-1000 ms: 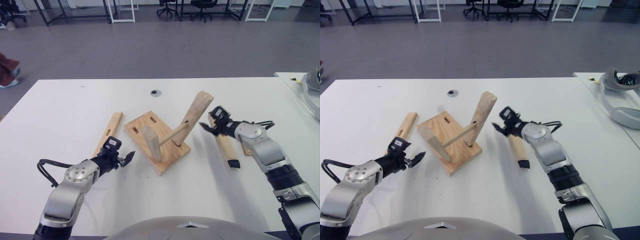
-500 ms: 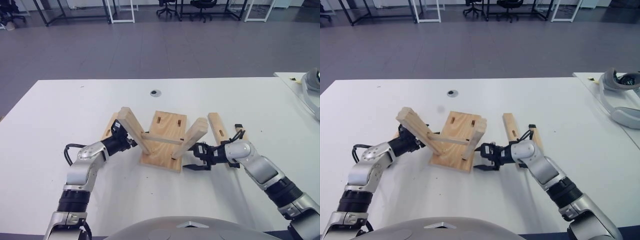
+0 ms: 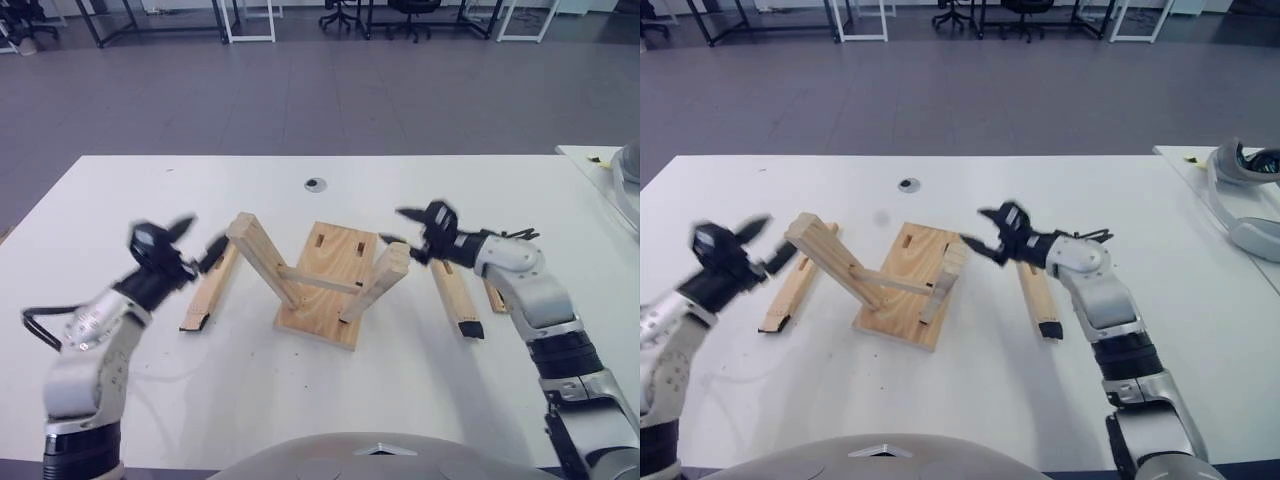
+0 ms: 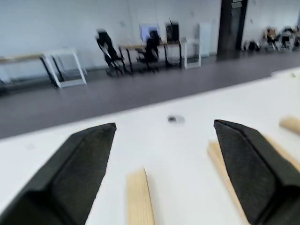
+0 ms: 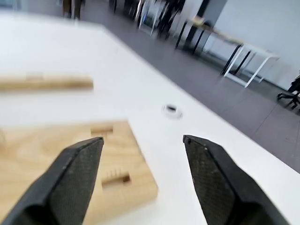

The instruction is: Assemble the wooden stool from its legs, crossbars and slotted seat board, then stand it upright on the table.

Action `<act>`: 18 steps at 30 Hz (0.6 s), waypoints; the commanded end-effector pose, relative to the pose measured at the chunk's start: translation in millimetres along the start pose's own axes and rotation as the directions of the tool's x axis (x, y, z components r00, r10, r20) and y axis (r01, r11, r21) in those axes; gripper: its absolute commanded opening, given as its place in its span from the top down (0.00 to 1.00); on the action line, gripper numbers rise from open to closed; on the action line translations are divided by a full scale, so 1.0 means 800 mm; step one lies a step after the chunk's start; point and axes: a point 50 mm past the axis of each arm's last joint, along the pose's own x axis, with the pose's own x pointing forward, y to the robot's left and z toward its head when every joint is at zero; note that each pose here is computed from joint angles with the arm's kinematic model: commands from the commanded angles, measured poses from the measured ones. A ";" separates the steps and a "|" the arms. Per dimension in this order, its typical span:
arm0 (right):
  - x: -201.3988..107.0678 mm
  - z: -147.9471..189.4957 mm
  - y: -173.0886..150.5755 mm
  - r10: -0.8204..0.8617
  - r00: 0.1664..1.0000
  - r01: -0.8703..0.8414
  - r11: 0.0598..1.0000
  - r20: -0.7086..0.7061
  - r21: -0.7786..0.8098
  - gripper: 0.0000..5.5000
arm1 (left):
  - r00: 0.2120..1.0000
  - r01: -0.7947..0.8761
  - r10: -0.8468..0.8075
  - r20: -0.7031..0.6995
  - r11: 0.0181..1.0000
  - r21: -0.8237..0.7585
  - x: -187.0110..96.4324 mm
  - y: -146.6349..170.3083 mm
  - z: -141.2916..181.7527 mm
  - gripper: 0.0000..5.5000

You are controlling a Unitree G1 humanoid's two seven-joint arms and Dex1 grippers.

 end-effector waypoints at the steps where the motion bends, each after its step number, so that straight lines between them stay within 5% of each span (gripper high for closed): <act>1: -0.014 0.114 -0.015 0.050 0.948 -0.088 0.990 0.316 0.107 0.42 | 0.973 0.041 -0.041 0.227 0.999 0.005 0.020 -0.019 0.088 0.30; 6: -0.024 0.179 0.031 0.294 0.859 -0.355 0.932 0.419 0.074 0.42 | 0.940 0.225 -0.220 0.261 0.974 0.011 0.041 -0.071 0.135 0.30; 10: -0.003 0.133 0.088 0.381 0.854 -0.470 0.857 0.355 0.211 0.42 | 0.962 0.268 -0.262 0.081 0.961 -0.075 0.049 -0.097 0.073 0.30; 14: 0.019 0.046 0.124 0.365 0.931 -0.347 0.892 -0.007 0.288 0.42 | 0.968 0.213 -0.238 -0.080 0.946 -0.244 0.054 -0.079 -0.007 0.30; 18: 0.034 0.049 0.116 0.337 0.942 -0.327 0.918 -0.006 0.224 0.42 | 0.944 0.310 -0.328 -0.029 0.916 -0.253 0.057 -0.097 -0.006 0.30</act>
